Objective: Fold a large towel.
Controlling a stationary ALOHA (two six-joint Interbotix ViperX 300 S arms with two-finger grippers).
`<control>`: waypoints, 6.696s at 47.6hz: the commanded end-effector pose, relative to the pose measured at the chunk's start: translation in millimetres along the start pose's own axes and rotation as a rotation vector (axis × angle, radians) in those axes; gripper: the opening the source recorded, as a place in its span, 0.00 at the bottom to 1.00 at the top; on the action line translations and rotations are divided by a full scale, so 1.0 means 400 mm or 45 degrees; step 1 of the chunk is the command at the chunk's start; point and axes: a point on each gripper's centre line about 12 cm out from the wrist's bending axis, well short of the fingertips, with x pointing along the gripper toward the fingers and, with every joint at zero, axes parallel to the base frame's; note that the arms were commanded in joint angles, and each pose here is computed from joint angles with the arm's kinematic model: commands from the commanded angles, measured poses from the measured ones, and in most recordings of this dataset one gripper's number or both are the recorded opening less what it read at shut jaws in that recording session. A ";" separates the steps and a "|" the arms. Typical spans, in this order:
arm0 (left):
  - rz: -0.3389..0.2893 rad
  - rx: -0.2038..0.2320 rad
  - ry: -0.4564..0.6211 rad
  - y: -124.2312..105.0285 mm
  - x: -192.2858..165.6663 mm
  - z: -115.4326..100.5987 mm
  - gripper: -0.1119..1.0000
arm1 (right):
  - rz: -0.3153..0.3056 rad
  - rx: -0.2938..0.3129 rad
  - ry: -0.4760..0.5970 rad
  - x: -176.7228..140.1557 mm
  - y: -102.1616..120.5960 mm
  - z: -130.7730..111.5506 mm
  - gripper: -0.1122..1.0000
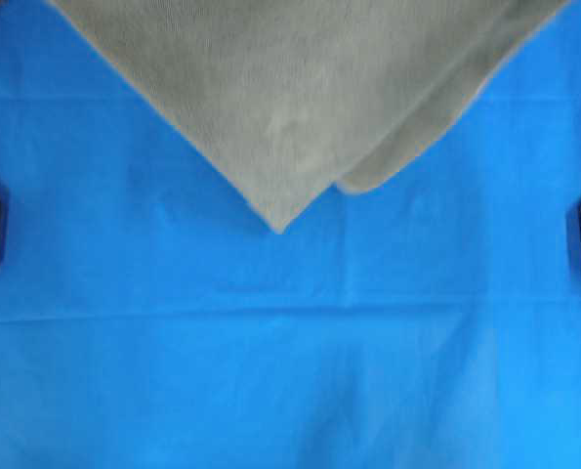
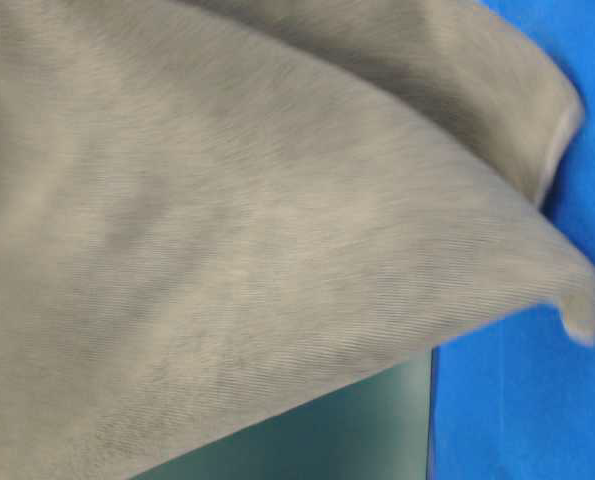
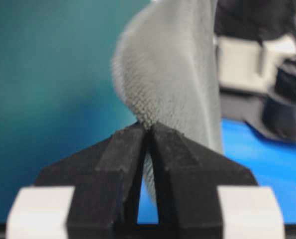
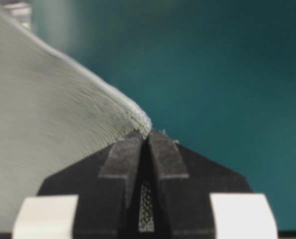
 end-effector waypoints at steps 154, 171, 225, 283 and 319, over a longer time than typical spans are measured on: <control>-0.269 -0.352 1.123 -0.255 0.028 -0.667 0.13 | 0.487 0.436 1.227 -0.095 0.308 -0.583 0.13; -0.322 -0.280 1.247 -0.292 0.002 -0.754 0.13 | 0.622 0.465 1.320 -0.130 0.426 -0.653 0.13; -0.555 -0.286 1.062 -0.312 -0.137 -0.663 0.68 | 0.763 0.309 1.361 -0.169 0.486 -0.656 0.67; -0.089 0.154 1.228 0.001 0.188 -0.850 0.66 | 0.103 0.037 1.387 0.113 0.172 -0.831 0.66; -0.249 0.139 1.316 -0.093 0.199 -0.594 0.13 | 0.129 0.059 1.034 0.055 0.191 -0.527 0.13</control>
